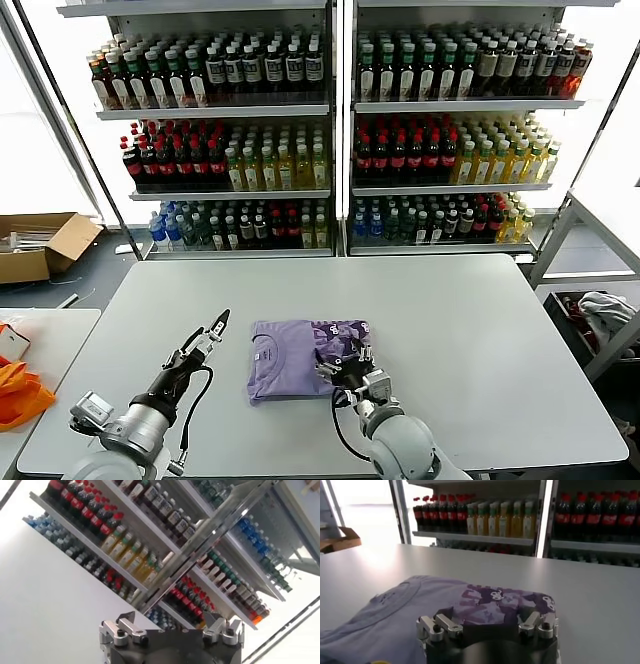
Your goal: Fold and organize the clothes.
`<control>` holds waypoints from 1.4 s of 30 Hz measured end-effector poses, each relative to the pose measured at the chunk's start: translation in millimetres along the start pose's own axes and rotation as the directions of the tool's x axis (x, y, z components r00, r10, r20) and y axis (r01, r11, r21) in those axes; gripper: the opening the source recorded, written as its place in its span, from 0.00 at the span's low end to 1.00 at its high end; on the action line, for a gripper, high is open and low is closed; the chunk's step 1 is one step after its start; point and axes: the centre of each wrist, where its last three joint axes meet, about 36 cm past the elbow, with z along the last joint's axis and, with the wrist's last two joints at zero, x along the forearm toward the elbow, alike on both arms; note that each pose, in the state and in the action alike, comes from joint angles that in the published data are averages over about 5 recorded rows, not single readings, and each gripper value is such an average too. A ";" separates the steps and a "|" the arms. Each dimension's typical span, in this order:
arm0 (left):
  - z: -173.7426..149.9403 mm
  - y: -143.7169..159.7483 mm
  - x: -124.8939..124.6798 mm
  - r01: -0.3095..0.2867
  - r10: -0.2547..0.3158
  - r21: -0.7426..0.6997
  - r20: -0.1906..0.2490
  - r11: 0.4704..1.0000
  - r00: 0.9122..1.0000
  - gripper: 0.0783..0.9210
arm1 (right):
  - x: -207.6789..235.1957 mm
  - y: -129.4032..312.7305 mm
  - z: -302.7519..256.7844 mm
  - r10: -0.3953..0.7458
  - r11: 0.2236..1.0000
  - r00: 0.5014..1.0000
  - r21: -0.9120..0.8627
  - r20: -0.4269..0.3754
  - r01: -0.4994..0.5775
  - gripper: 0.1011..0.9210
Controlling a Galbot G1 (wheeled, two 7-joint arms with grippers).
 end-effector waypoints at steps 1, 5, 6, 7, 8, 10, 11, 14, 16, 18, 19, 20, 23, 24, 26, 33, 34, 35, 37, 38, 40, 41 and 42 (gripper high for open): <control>0.2 -0.2 -0.3 -0.001 0.001 0.001 0.000 1.000 1.000 0.88 | -0.2 2.0 -2.8 -0.001 1.000 1.000 0.000 0.010 0.001 0.88; 1.3 -1.5 -2.1 -0.007 0.007 0.006 -0.001 1.000 1.000 0.88 | -0.2 10.5 -22.4 -0.011 1.000 0.997 0.000 0.081 0.011 0.88; 1.8 -1.5 -2.7 -0.007 0.007 0.007 -0.003 1.000 1.000 0.88 | -0.5 13.0 -27.4 -0.016 1.000 0.995 0.001 0.099 0.016 0.88; 2.5 -1.4 -3.3 -0.007 0.007 0.008 -0.004 1.000 1.000 0.88 | -1.1 15.6 -31.6 -0.020 1.000 0.993 0.003 0.114 0.020 0.88; 3.4 -1.2 -4.0 -0.007 0.007 0.010 -0.006 1.000 1.000 0.88 | -2.2 18.5 -34.8 -0.024 1.000 0.992 0.004 0.126 0.024 0.88; 5.1 -1.1 -5.2 -0.007 0.007 0.013 -0.008 1.000 1.000 0.88 | -5.9 25.4 -37.9 -0.031 1.000 0.990 0.005 0.140 0.031 0.88; 5.8 -1.0 -5.6 -0.007 0.007 0.014 -0.009 1.000 1.000 0.88 | -8.6 29.2 -37.8 -0.034 0.999 0.989 0.004 0.141 0.034 0.88; 7.4 -0.3 -5.7 -0.004 0.004 0.018 -0.012 1.000 1.000 0.88 | -20.5 42.3 -33.4 -0.039 0.999 0.991 -0.003 0.129 0.040 0.88; 8.0 0.6 -5.2 0.000 0.000 0.019 -0.013 1.000 1.000 0.88 | -30.4 52.0 -28.7 -0.040 0.999 0.993 -0.008 0.112 0.041 0.88; 7.9 1.6 -4.3 0.003 -0.003 0.020 -0.013 1.000 1.000 0.88 | -39.8 61.2 -23.2 -0.040 0.999 0.995 -0.011 0.090 0.041 0.88; 7.7 2.0 -3.9 0.005 -0.004 0.020 -0.012 1.000 1.000 0.88 | -43.9 65.2 -20.6 -0.040 0.999 0.996 -0.012 0.078 0.041 0.88; 7.3 2.5 -3.5 0.006 -0.005 0.021 -0.011 1.000 1.000 0.88 | -47.5 68.7 -18.4 -0.040 0.999 0.997 -0.012 0.067 0.041 0.88; 6.0 3.7 -3.3 0.008 -0.007 0.022 -0.007 1.000 1.000 0.88 | -55.1 76.4 -14.5 -0.037 0.999 0.999 -0.010 0.037 0.038 0.88; 5.7 3.9 -3.5 0.008 -0.007 0.022 -0.005 1.000 1.000 0.88 | -56.7 78.3 -13.8 -0.036 0.999 0.999 -0.009 0.027 0.036 0.88; 5.1 3.8 -4.3 0.006 -0.006 0.021 -0.003 1.000 1.000 0.88 | -58.6 81.6 -12.3 -0.032 0.999 0.999 -0.004 0.006 0.032 0.88; 2.8 1.9 -6.9 -0.005 0.005 0.012 -0.003 1.000 1.000 0.88 | -57.0 87.3 -7.9 -0.014 1.000 0.998 0.008 -0.057 0.014 0.88; 2.4 1.7 -7.0 -0.005 0.005 0.010 -0.003 1.000 1.000 0.88 | -56.0 87.3 -8.0 -0.012 1.000 0.998 0.007 -0.059 0.013 0.88; 2.0 1.5 -6.8 -0.006 0.006 0.008 -0.003 1.000 1.000 0.88 | -54.6 87.2 -8.5 -0.012 1.000 0.998 0.006 -0.058 0.012 0.88; 0.8 1.1 -6.0 -0.007 0.007 0.004 -0.002 1.000 1.000 0.88 | -50.8 86.2 -11.2 -0.012 1.000 0.999 0.002 -0.044 0.012 0.88; 0.2 0.9 -5.5 -0.007 0.007 0.002 -0.001 1.000 1.000 0.88 | -48.3 85.0 -13.6 -0.011 1.000 0.999 -0.001 -0.030 0.011 0.88; -1.0 0.9 -4.5 -0.006 0.006 0.000 0.001 1.000 1.000 0.88 | -42.1 80.7 -19.7 -0.009 1.000 1.000 -0.008 0.010 0.009 0.88; -1.3 1.1 -4.1 -0.005 0.005 -0.001 0.002 1.000 1.000 0.88 | -38.4 77.8 -23.1 -0.008 1.000 0.999 -0.011 0.034 0.008 0.88; -1.6 1.4 -3.6 -0.004 0.004 -0.002 0.002 1.000 1.000 0.88 | -34.2 74.2 -26.7 -0.006 1.000 0.998 -0.014 0.060 0.007 0.88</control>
